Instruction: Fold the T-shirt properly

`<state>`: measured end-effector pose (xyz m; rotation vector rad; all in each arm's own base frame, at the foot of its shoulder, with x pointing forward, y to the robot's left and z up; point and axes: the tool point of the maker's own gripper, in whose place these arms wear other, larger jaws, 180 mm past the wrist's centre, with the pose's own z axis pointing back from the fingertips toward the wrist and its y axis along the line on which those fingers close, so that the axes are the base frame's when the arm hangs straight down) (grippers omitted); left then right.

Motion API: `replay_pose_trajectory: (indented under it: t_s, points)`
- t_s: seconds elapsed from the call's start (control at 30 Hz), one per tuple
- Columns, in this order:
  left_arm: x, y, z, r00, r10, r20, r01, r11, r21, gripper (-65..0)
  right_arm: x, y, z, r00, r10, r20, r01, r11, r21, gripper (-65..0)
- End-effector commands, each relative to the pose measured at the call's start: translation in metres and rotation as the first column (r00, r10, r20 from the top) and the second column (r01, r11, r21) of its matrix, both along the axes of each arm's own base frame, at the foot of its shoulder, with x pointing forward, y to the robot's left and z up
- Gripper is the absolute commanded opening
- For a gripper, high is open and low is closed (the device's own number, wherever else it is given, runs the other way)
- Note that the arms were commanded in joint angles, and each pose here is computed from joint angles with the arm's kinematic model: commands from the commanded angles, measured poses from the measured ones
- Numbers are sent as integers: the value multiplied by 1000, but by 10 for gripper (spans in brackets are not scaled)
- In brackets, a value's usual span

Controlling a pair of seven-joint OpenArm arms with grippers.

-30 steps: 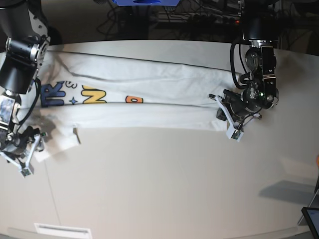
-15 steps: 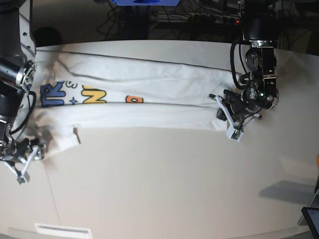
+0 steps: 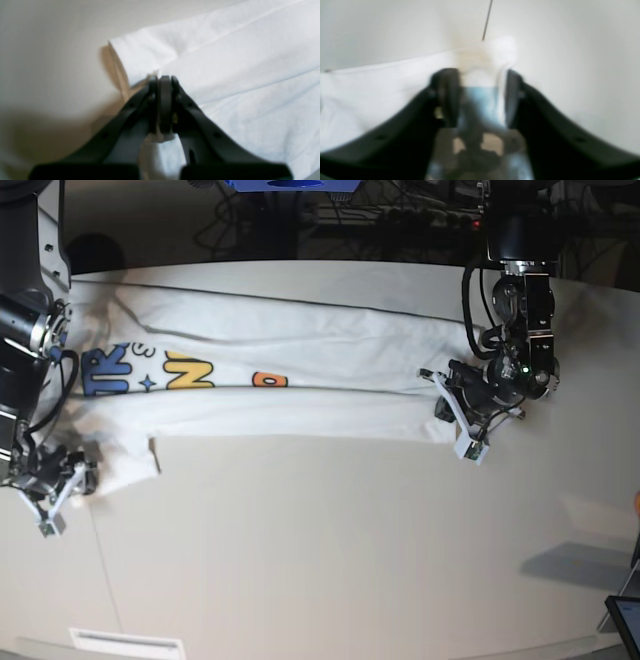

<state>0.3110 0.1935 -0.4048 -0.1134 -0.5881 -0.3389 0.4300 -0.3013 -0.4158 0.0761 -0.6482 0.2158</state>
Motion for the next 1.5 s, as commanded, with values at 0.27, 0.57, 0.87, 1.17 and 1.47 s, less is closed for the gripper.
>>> replay_pose_trajectory:
  t_s: [0.27,0.57,0.87,1.17,1.47]
  points:
    - [-2,9,1,1000,1,-26,0,999,45,-650,0,-10,6,1000,-7,-29,6,1000,-27,-647]
    - [2,7,7,1000,-6,-4,6,999,45,-650,-10,-29,24,999,-3,-39,-3,988,-157,-647]
    - [6,2,28,998,-31,48,28,997,66,-650,-32,-31,48,999,22,-33,-32,947,-320,-647]
    - [5,2,28,998,-33,47,30,997,67,-650,-62,-36,80,999,19,-27,-29,882,-470,-647]
    - [-2,-5,46,994,-70,88,61,994,94,-650,-96,-33,100,998,-2,-58,-32,820,-571,-647]
